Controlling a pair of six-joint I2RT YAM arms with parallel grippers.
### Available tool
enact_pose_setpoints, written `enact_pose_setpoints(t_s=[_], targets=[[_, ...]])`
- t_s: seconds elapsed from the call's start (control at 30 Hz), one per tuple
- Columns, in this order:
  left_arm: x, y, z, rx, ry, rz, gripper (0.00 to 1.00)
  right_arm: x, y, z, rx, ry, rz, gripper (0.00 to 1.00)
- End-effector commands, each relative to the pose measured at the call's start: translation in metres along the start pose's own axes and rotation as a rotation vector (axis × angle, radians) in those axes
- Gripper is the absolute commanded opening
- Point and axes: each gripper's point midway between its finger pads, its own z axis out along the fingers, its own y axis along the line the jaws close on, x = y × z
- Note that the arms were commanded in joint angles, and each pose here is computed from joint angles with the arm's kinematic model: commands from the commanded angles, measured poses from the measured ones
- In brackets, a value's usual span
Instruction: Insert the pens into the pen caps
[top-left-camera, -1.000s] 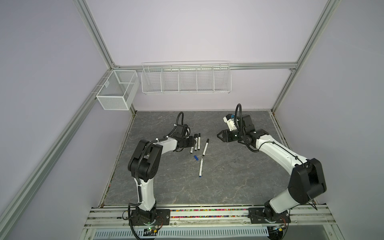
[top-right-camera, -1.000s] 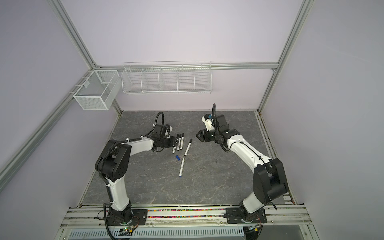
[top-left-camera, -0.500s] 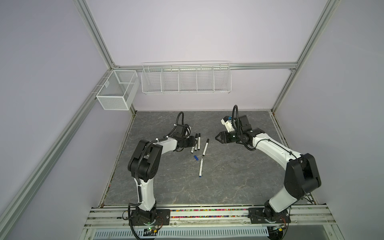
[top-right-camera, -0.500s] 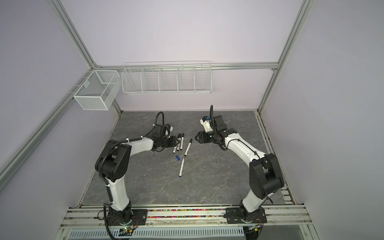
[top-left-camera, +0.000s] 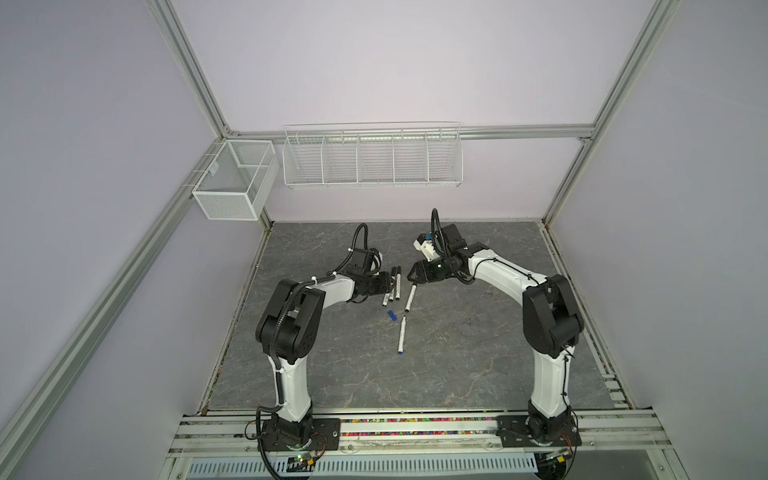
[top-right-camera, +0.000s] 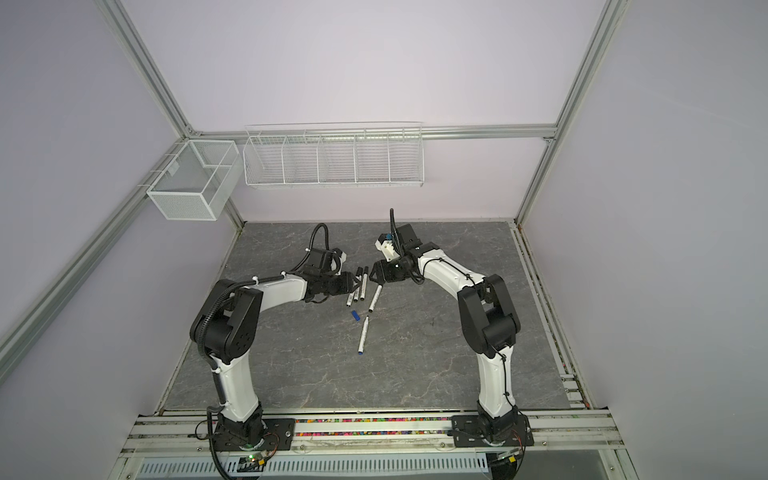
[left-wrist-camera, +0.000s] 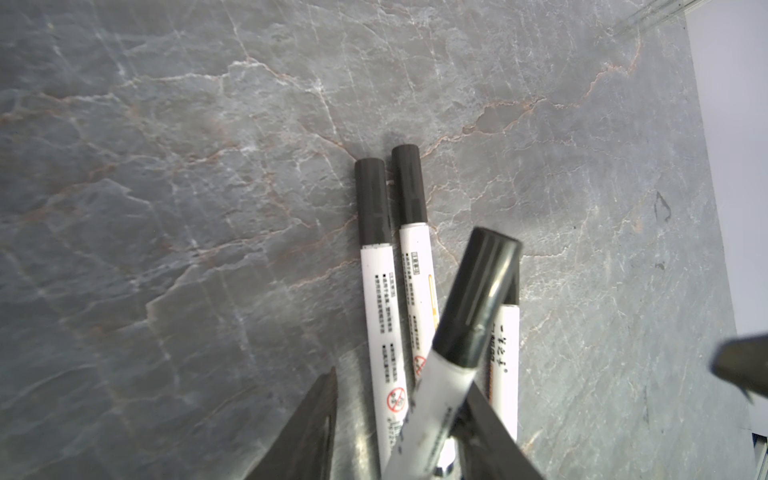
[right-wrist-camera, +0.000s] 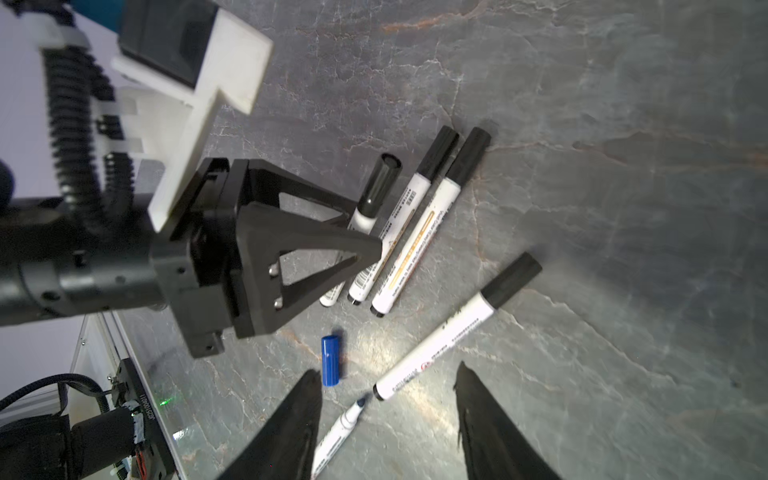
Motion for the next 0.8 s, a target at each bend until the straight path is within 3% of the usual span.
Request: enact_pose_setpoints(t_s=[0.0, 0.23, 0.77], targets=[[-0.001, -0.004, -0.001, 0.017, -0.014, -0.002, 0.45, -0.002, 0.005, 0.015, -0.028, 0.05, -0.015, 0.51], [-0.005, -0.011, -0.002, 0.047, -0.022, -0.01, 0.45, -0.012, 0.012, 0.047, -0.066, 0.062, -0.023, 0.39], [-0.005, -0.025, -0.003, 0.119, -0.011, 0.028, 0.46, -0.032, 0.01, 0.088, -0.105, 0.051, 0.013, 0.37]])
